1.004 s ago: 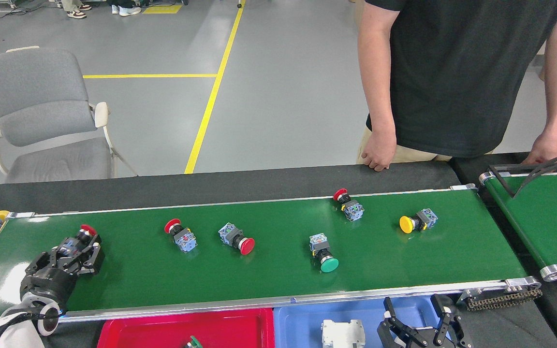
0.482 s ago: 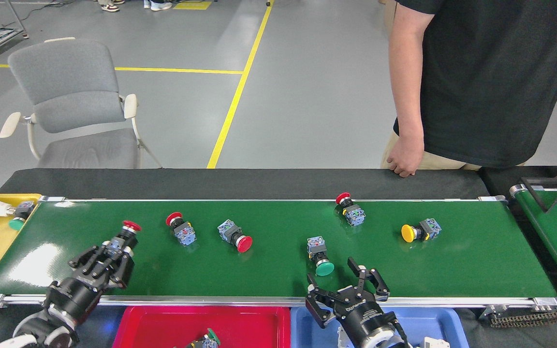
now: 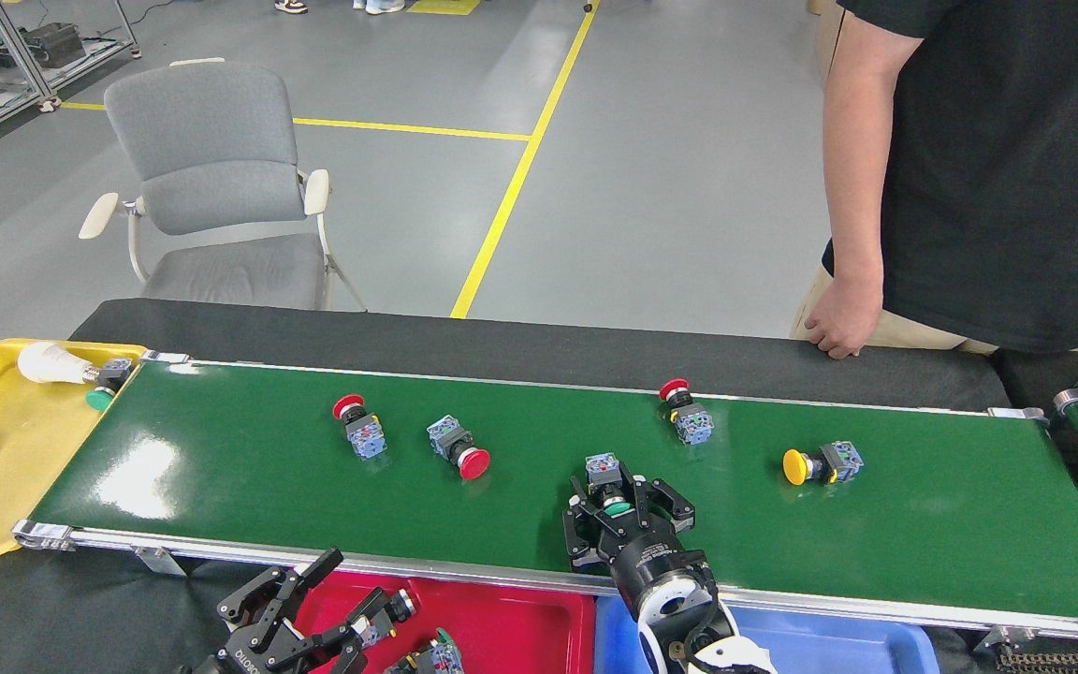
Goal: Pick switch part from conveyor to tray
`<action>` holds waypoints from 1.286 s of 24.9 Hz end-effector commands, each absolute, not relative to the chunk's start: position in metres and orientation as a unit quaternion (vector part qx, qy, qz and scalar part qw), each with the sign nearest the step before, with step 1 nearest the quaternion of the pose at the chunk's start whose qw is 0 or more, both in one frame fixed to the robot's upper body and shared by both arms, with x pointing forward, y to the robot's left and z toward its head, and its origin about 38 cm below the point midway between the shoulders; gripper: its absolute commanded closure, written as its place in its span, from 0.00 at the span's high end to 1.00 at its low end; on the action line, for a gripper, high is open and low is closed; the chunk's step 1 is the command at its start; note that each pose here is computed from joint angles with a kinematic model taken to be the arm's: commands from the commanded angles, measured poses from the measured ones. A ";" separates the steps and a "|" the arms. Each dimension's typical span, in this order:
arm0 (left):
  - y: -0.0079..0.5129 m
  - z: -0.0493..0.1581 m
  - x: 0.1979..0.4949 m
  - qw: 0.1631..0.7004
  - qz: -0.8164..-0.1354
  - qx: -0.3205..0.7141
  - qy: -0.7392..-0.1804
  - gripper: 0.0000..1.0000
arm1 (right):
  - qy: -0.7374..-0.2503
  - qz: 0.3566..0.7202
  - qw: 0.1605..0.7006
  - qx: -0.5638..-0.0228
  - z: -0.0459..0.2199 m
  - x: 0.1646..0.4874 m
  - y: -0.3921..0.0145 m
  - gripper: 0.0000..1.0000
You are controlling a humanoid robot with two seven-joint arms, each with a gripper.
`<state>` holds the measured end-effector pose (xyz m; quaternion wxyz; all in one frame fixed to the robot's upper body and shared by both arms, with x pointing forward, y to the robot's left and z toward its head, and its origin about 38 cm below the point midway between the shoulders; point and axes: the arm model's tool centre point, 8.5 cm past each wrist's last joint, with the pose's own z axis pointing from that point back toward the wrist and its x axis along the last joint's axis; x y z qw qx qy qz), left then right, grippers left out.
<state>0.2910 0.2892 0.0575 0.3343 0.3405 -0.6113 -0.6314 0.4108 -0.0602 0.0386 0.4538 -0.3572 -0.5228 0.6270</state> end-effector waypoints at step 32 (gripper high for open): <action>0.394 0.041 0.430 0.522 -0.585 0.457 -0.420 0.99 | -0.509 0.460 0.532 -0.497 0.041 0.291 -0.276 1.00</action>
